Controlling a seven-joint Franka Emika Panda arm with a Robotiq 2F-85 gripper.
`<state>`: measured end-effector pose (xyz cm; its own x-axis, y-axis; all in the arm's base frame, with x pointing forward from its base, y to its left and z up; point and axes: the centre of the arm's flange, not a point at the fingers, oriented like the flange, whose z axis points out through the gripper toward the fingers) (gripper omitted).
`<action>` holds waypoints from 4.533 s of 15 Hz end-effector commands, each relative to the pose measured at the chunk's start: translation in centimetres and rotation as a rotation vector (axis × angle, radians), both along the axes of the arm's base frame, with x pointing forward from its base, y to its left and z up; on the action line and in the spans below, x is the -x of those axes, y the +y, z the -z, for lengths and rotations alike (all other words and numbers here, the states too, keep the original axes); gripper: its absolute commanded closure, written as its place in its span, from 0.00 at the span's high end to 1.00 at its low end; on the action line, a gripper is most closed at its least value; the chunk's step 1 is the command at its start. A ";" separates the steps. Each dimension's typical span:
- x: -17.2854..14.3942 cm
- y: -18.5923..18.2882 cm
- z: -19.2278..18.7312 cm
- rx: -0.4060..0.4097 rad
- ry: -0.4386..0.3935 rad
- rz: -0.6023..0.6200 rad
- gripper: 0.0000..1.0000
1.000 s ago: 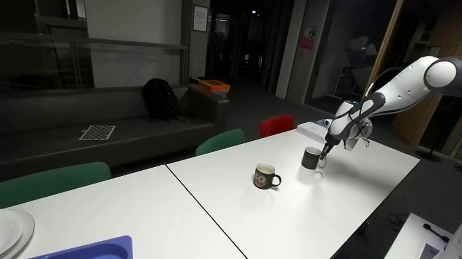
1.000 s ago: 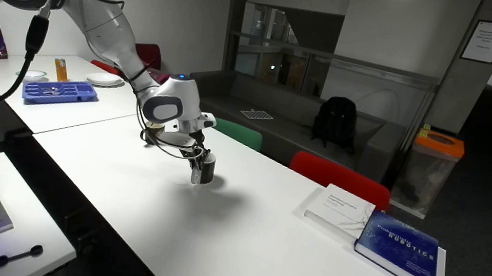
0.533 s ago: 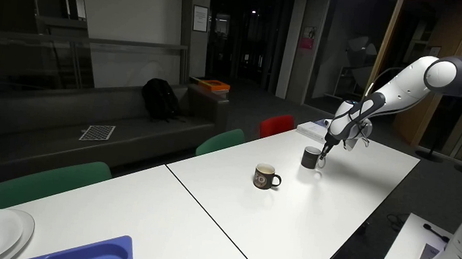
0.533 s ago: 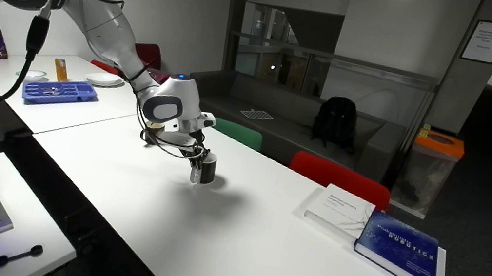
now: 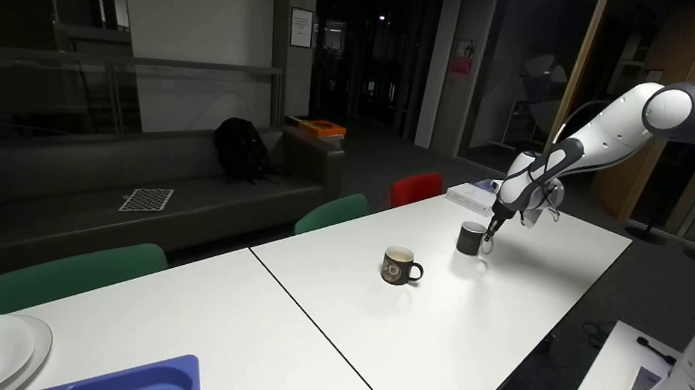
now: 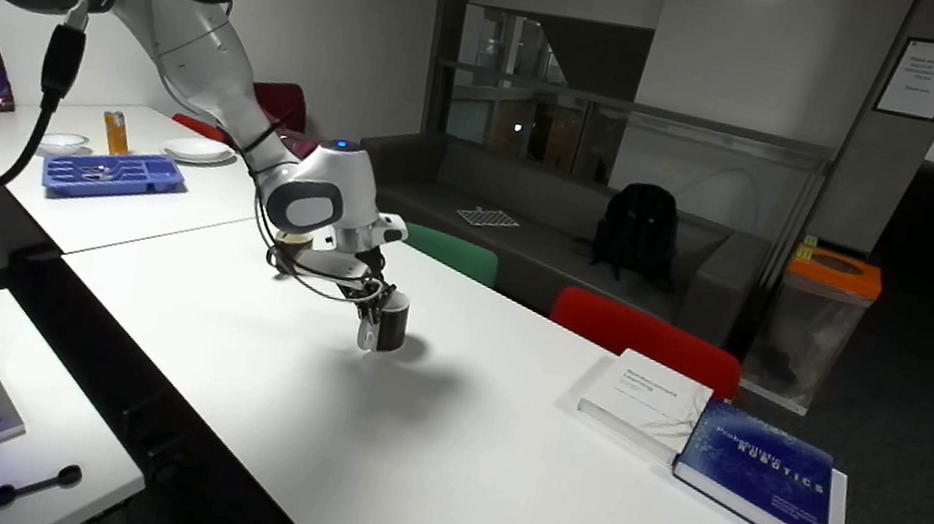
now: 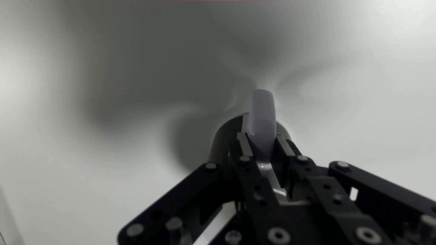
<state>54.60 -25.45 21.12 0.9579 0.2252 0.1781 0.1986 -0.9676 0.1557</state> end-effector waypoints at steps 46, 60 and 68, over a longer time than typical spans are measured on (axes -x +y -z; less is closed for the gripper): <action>-7.4 13.2 -15.2 0.221 -0.182 -0.244 0.05; -9.9 19.5 -16.0 0.216 -0.197 -0.425 0.05; -10.2 21.4 -15.9 0.225 -0.190 -0.524 0.05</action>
<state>63.64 -3.61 35.05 0.6837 0.6915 0.2330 0.5770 -0.7078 0.4075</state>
